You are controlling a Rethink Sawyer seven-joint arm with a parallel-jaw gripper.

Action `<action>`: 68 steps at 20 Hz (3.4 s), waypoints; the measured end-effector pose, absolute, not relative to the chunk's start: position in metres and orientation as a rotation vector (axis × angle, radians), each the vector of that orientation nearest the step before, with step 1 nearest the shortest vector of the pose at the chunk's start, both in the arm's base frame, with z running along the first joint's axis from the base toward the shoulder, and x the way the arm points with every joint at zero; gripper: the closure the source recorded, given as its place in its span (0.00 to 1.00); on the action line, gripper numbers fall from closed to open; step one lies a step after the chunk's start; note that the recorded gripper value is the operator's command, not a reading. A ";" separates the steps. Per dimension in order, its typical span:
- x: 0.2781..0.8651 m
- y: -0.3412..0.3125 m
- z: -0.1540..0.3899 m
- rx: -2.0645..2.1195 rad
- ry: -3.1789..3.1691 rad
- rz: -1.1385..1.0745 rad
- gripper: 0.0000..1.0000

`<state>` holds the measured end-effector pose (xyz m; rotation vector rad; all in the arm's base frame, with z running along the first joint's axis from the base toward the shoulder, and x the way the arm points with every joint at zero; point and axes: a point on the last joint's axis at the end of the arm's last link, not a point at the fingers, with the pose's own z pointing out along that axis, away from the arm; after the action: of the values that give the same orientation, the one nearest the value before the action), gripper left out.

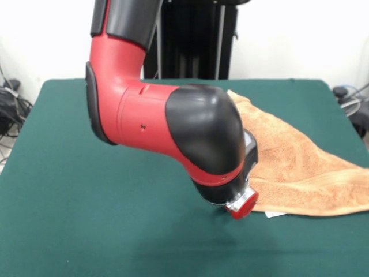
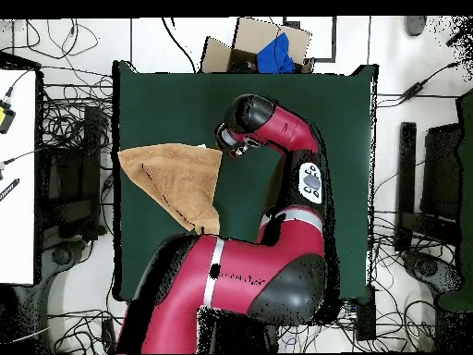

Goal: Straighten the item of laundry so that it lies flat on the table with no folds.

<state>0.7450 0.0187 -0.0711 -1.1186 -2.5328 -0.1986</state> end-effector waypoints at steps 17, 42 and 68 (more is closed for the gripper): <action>0.760 -0.002 -0.080 -1.062 -2.410 -0.305 1.00; 0.784 -0.016 -0.083 -0.692 -2.508 -0.383 1.00; 0.865 -0.170 -0.056 -0.374 -3.285 -0.134 1.00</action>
<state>0.8645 -0.1700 -0.0563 -0.3740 -3.2846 -0.1338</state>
